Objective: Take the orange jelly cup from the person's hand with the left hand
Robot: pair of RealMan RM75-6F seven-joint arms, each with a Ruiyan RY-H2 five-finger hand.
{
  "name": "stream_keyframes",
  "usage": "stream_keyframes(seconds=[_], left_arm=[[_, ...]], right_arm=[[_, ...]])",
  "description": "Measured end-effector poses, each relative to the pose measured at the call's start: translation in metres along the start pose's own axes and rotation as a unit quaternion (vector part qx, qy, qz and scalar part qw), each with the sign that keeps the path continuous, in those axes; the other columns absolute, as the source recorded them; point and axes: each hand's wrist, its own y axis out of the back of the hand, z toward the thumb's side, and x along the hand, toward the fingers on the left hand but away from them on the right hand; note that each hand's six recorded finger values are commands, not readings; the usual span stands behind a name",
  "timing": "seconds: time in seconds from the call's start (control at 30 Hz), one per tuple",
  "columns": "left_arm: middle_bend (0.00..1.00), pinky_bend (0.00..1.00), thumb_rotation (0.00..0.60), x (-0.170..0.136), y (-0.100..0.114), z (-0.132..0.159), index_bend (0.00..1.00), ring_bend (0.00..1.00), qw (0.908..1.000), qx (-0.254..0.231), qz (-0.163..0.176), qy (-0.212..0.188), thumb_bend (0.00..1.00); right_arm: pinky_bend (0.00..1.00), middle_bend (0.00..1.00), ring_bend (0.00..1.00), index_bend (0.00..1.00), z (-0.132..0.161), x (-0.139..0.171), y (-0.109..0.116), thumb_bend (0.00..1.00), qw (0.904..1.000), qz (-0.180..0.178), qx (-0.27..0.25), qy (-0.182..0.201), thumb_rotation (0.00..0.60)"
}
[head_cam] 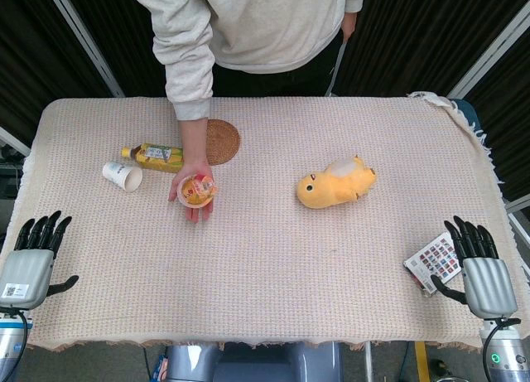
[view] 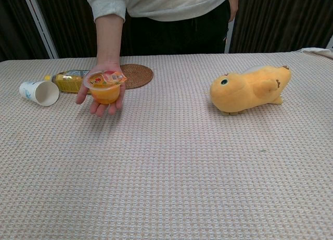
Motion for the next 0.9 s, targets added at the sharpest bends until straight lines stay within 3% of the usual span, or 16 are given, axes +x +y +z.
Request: stream_keyframes(seconds=[0.9], left_arm=[[0.00, 0.00, 0.600, 0.009, 0.007, 0.013, 0.00, 0.00, 0.9998, 0.005, -0.001, -0.017, 0.14]], right_arm=[[0.00, 0.00, 0.00, 0.00, -0.001, 0.001, 0.000, 0.14, 1.0000, 0.002, -0.002, -0.001, 0.600]])
